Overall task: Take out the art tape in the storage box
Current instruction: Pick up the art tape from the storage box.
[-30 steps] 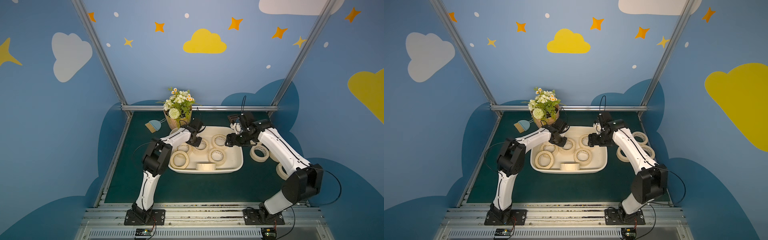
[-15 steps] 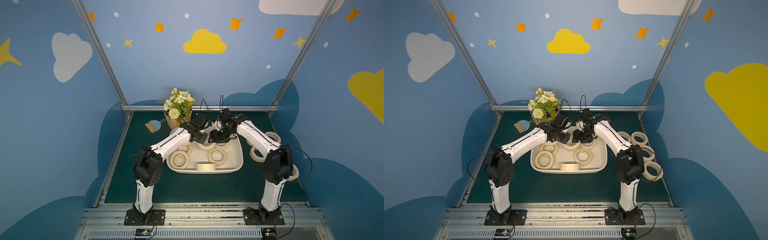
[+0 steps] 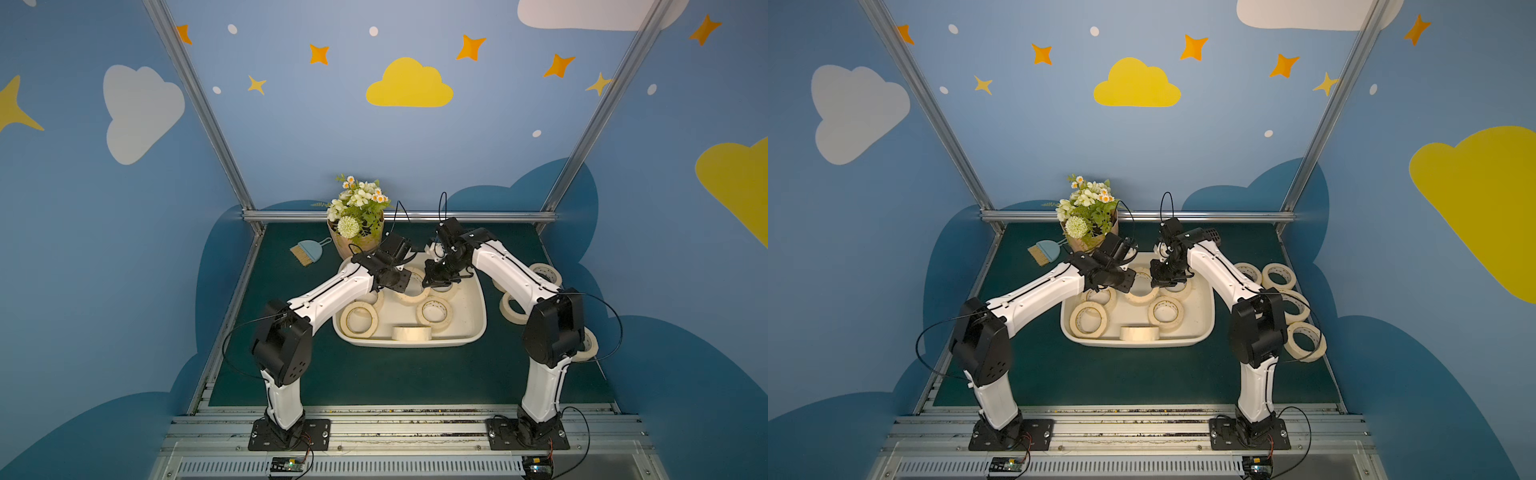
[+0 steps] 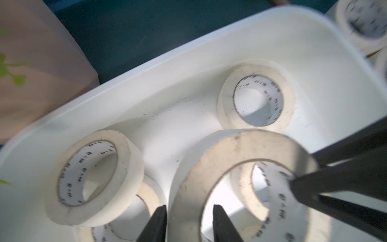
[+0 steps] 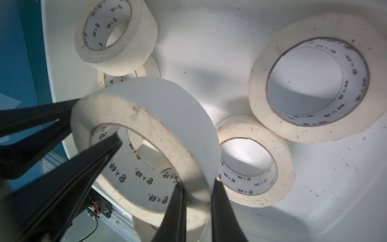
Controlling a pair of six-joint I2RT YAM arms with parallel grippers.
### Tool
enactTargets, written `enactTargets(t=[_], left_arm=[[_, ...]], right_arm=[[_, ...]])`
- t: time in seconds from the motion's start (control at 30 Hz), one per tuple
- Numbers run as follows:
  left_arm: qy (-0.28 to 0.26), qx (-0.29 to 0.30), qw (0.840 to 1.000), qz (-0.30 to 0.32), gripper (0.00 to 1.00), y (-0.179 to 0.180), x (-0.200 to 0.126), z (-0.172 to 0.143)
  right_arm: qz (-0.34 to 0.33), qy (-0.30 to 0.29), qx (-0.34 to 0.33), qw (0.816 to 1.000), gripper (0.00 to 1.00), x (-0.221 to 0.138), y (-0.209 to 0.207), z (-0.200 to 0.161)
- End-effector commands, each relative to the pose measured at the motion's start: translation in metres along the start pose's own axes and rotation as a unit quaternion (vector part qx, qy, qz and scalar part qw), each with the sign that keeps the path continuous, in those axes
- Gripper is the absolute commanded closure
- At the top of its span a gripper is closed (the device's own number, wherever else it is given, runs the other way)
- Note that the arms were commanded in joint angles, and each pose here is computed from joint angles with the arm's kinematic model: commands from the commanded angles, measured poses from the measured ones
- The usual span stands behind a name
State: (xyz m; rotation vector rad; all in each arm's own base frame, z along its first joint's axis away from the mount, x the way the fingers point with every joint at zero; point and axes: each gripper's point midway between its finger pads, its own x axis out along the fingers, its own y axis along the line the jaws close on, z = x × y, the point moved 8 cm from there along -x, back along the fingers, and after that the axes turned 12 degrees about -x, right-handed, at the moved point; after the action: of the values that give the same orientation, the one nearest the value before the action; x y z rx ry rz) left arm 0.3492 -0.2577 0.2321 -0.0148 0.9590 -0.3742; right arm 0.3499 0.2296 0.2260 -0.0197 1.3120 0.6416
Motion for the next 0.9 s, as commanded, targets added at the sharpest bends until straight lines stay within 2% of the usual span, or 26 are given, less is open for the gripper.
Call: enactTargets(t=[0.0, 0.1, 0.2, 0.4, 0.57, 0.7, 0.77, 0.87], left_arm=[[-0.057, 0.006, 0.996, -0.071, 0.32, -0.016, -0.032, 0.015], [-0.068, 0.004, 0.995, -0.069, 0.12, -0.012, -0.038, 0.014], [-0.067, 0.001, 0.996, -0.059, 0.02, -0.004, -0.044, 0.013], [-0.066, -0.015, 0.996, -0.062, 0.02, 0.008, -0.035, 0.014], [-0.048, -0.02, 0.996, -0.073, 0.03, 0.004, -0.006, 0.017], [-0.029, -0.02, 0.995, -0.095, 0.06, -0.003, 0.015, 0.022], [-0.028, -0.022, 0.993, -0.109, 0.08, -0.007, 0.025, 0.024], [-0.029, -0.028, 0.993, -0.108, 0.09, -0.007, 0.038, 0.025]], right_arm=[[-0.01, -0.026, -0.001, 1.0, 1.0, -0.01, -0.011, 0.01], [-0.02, -0.031, 0.015, 0.999, 1.0, -0.019, -0.027, 0.009], [-0.038, -0.044, 0.04, 0.998, 1.0, -0.04, -0.052, -0.001], [-0.1, -0.06, 0.106, 0.988, 1.0, -0.1, -0.098, -0.063], [-0.144, -0.078, 0.198, 0.967, 1.0, -0.141, -0.131, -0.144], [-0.154, -0.106, 0.298, 0.936, 1.0, -0.139, -0.159, -0.191], [-0.152, -0.132, 0.35, 0.915, 1.0, -0.132, -0.177, -0.205], [-0.142, -0.131, 0.427, 0.883, 1.0, -0.12, -0.195, -0.227]])
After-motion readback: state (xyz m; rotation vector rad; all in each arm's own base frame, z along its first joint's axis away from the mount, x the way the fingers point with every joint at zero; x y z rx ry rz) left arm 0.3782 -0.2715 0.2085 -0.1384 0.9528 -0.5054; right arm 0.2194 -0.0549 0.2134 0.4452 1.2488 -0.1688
